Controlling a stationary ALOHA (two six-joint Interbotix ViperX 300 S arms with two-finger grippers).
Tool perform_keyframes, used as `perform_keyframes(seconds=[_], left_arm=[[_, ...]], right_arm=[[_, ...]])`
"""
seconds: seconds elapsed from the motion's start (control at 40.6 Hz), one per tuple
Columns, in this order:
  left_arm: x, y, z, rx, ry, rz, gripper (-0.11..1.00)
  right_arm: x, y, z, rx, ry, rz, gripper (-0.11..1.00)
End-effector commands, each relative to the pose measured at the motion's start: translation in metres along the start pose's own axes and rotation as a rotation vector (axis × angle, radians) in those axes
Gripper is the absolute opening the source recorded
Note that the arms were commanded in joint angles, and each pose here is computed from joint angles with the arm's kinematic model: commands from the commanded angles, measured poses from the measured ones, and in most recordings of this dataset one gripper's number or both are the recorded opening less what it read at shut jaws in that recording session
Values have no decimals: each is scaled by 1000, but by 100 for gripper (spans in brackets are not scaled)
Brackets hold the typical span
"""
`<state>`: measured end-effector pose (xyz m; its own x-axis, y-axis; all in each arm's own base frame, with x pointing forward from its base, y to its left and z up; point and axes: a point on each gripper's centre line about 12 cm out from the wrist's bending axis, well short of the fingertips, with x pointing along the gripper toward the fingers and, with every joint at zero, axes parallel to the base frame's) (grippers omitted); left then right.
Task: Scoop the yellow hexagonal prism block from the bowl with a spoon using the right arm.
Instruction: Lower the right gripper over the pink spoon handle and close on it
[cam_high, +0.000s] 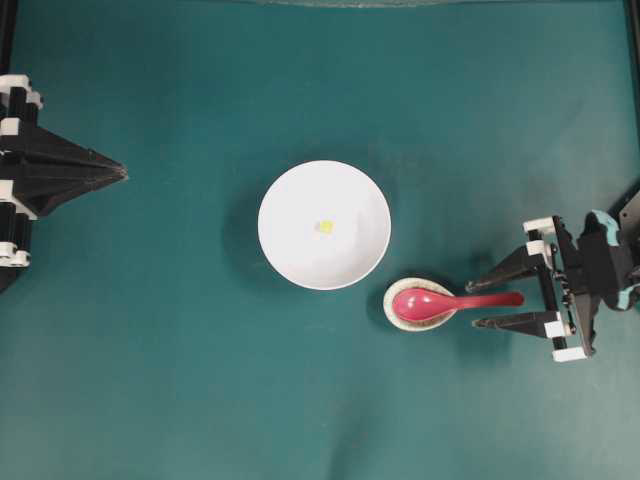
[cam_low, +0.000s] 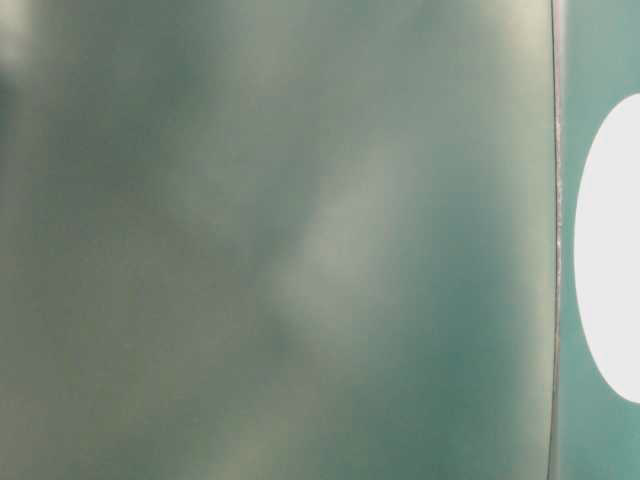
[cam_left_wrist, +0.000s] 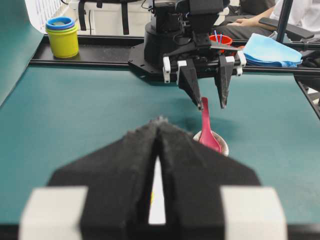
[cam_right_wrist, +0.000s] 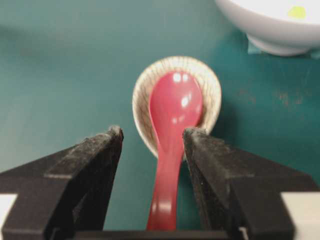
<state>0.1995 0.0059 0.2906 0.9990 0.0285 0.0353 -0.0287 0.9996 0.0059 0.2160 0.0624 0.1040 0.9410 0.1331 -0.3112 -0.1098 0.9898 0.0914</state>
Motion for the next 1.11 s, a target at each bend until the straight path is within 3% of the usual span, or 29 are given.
perform_keyframes(seconds=[0.0,0.148,1.083], left_arm=[[2,1,10,5,-25,2,1],[2,1,10,5,-25,2,1],[2,1,8,9,-8,2,1]], right_arm=[[3,2,0,-4,-11,3,57],[5,2,-5,-15,3,1,57],[11,-3,-16,56,55,-52,57]])
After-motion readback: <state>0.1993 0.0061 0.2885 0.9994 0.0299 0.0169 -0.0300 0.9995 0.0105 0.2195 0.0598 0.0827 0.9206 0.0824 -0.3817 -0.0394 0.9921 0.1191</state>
